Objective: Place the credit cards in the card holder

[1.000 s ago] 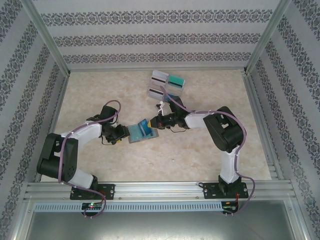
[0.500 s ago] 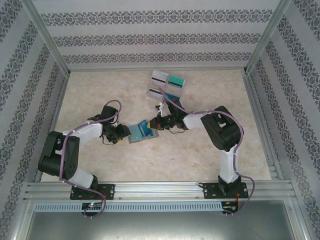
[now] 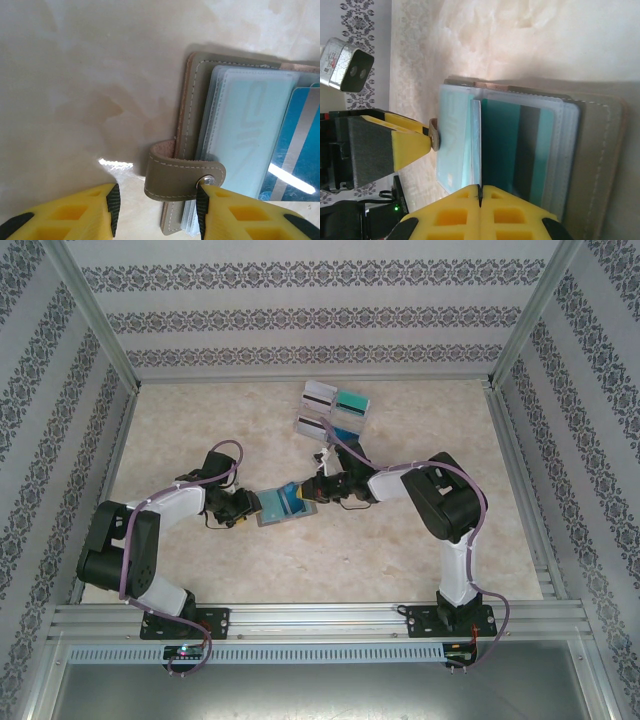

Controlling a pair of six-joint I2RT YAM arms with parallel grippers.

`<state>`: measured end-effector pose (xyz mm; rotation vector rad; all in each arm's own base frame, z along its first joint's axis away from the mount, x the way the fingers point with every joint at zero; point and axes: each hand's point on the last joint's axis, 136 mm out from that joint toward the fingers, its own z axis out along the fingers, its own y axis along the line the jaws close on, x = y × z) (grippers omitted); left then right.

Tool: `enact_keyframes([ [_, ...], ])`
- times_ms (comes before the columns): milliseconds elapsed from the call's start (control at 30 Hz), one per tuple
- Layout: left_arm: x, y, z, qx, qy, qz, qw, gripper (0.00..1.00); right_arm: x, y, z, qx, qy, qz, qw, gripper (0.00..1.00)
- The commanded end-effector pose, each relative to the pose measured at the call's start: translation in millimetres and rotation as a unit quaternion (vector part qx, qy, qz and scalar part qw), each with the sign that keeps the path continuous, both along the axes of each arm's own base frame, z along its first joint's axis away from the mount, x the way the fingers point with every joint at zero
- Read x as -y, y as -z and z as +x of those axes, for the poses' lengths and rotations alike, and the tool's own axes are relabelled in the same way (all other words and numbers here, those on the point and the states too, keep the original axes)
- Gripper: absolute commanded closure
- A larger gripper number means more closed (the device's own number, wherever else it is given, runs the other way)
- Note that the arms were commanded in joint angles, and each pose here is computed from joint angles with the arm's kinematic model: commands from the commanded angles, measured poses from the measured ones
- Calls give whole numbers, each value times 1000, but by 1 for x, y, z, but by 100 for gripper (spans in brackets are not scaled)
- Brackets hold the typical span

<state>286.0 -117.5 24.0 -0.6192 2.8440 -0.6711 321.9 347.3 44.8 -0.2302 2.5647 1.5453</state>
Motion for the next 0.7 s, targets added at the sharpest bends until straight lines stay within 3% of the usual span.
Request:
enact_keyframes([
  [0,3,5,1,-3,-2,-12,1000,54,-11,-6,0,2,-10,17,1000,100],
  [667,9,8,4,-5,5,-17,1000,58,-26,6,5,9,10,3,1000,100],
])
